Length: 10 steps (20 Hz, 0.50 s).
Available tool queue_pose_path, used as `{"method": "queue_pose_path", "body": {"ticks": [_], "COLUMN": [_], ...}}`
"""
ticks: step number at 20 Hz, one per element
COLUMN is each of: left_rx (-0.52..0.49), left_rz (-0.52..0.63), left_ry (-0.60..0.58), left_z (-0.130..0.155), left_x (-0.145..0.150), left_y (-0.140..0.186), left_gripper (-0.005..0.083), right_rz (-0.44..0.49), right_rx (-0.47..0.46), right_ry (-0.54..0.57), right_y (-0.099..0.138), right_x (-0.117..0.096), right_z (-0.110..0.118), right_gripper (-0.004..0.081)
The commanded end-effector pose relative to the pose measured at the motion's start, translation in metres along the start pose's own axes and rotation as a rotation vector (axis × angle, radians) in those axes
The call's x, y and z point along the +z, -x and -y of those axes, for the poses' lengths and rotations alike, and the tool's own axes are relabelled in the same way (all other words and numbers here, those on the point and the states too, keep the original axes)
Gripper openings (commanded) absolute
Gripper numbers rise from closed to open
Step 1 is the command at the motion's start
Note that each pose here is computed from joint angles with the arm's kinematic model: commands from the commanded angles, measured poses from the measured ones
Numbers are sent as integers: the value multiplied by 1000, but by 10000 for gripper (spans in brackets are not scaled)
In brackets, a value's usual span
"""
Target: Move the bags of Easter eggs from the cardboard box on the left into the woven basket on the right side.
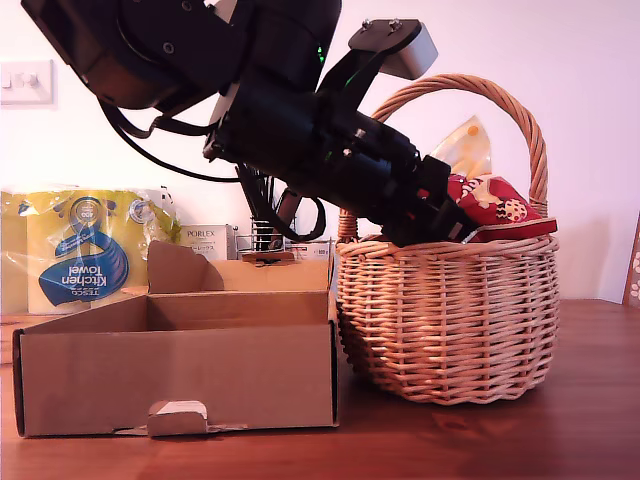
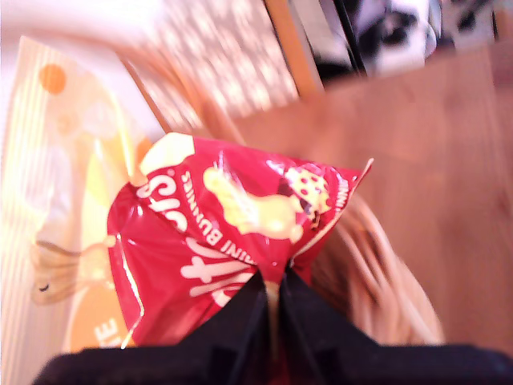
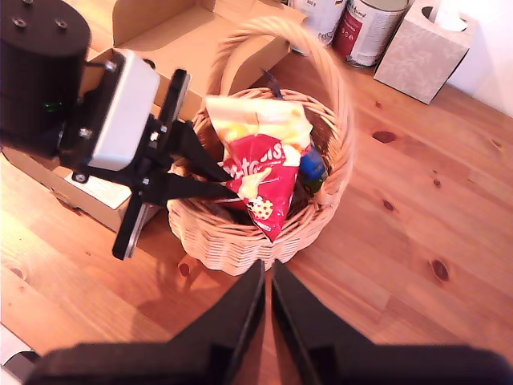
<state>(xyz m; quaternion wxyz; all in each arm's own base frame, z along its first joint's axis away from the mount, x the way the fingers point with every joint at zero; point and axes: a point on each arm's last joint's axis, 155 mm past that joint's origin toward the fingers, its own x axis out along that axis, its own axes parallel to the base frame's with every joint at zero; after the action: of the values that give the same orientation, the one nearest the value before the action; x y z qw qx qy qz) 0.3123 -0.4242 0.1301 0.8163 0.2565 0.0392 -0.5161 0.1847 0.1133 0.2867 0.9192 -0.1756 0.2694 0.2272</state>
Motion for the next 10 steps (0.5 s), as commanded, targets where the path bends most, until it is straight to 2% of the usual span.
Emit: {"method": "queue_pose_path", "body": {"ticks": [1, 4, 7, 8, 10], "left_rx": [-30, -35, 6, 13, 55], "left_rz": [-79, -109, -124, -123, -131], "left_ry": [35, 52, 86, 85, 81], "left_z": [11, 12, 2, 0, -10], "left_x": [-29, -37, -40, -38, -36], "left_y": [-5, -4, -4, -4, -5], "left_gripper": [-24, -24, -20, 30, 193], "right_rz": [-12, -10, -9, -9, -9], "right_rx": [2, 3, 9, 23, 27], "right_ry": [6, 5, 5, 4, 4], "right_y": [-4, -4, -4, -4, -4], "right_x": [-6, -5, -5, -5, -5], "right_z": [-2, -2, -3, -6, -7], "right_gripper": [-13, -13, -13, -13, -13]}}
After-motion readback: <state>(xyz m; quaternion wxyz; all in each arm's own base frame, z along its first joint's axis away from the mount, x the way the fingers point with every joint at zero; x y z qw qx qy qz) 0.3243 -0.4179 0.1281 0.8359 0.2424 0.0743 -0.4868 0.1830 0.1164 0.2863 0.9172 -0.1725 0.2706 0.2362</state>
